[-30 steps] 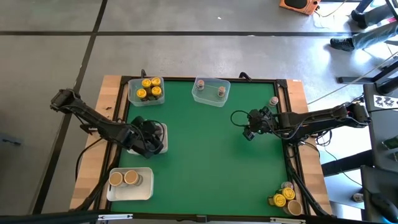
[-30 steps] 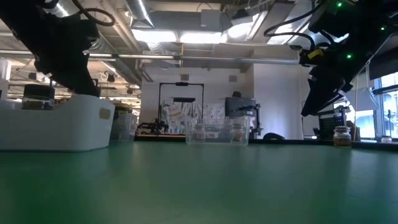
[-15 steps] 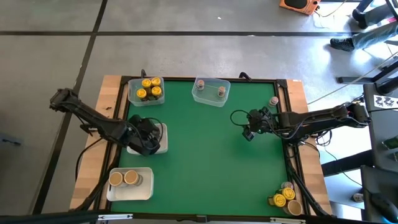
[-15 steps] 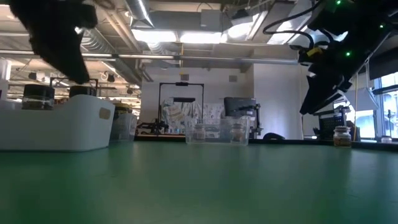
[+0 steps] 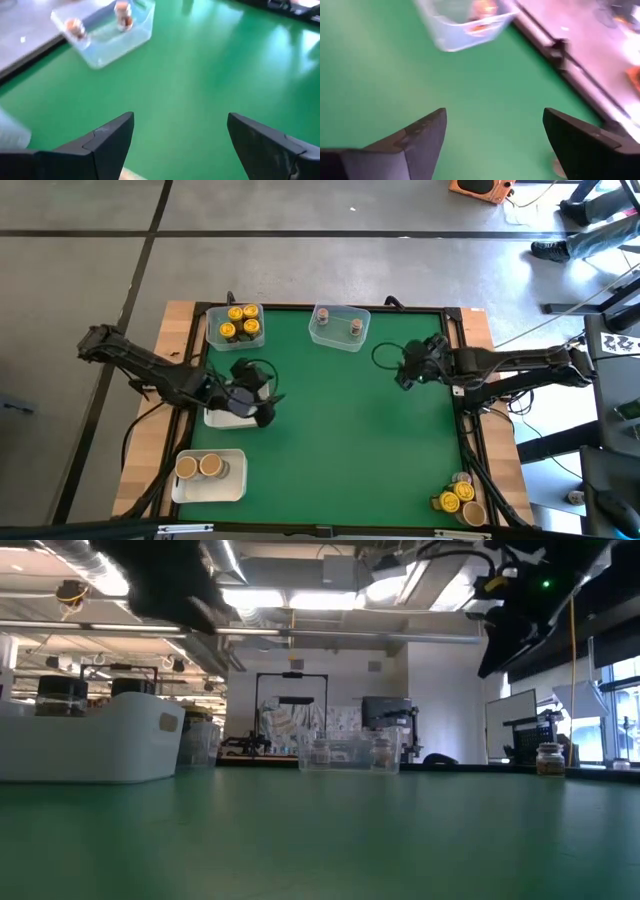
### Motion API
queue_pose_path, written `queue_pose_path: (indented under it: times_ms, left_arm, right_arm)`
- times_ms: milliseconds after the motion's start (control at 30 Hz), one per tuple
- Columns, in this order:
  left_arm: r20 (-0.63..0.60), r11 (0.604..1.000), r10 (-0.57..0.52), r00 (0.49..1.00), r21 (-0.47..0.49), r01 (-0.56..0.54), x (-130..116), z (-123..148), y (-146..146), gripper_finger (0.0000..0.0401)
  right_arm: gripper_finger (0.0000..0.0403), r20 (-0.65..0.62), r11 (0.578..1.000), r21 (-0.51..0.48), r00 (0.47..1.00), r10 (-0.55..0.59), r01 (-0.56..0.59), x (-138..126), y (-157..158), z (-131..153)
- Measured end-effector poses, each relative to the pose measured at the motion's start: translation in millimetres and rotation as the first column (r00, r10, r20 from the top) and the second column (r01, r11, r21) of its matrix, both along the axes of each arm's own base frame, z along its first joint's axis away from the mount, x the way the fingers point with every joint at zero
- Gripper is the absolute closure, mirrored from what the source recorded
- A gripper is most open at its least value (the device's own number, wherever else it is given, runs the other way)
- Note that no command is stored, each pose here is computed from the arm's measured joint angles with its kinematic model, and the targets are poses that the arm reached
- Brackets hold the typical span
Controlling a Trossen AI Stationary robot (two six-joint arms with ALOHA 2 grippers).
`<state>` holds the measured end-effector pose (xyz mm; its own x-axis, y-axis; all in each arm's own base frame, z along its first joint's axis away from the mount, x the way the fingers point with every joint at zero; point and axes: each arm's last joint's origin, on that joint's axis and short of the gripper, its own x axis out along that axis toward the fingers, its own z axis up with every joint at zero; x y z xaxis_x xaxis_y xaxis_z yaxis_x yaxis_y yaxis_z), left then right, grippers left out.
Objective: Sort spices by type
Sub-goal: Put the brown seasoning bottle into the right transparent bin
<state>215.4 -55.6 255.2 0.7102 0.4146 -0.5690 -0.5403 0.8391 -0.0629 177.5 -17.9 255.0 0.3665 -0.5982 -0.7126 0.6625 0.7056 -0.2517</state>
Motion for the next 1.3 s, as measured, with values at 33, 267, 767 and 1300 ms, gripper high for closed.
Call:
queue_pose_path:
  times_ms: [33, 267, 767, 1300]
  left_arm:
    - [0.015, 1.0, -0.006, 1.0, 0.013, 0.005, 6.3, -0.7, 1.0, 0.0084]
    - [-0.033, 0.994, -0.085, 0.996, 0.071, 0.088, 43.7, -21.6, 12.8, 0.0084]
    - [-0.216, 0.975, -0.137, 0.967, 0.143, 0.17, 70.4, -60.2, 34.1, 0.0084]
    - [-0.234, 0.963, -0.161, 0.959, 0.173, 0.204, 70.9, -59.6, 34.2, 0.0084]
  right_arm:
    - [0.0072, -0.015, 1.0, -0.009, 1.0, -0.025, 0.025, -1.9, -4.3, 5.4]
    - [0.0072, -0.149, 0.989, -0.011, 0.978, -0.147, 0.147, -14.8, -49.0, 20.3]
    - [0.0072, -0.535, 0.83, 0.215, 0.773, -0.34, 0.514, -43.4, -147.2, -37.8]
    - [0.0072, -0.599, 0.745, 0.182, 0.673, -0.434, 0.642, -30.9, -165.1, -69.4]
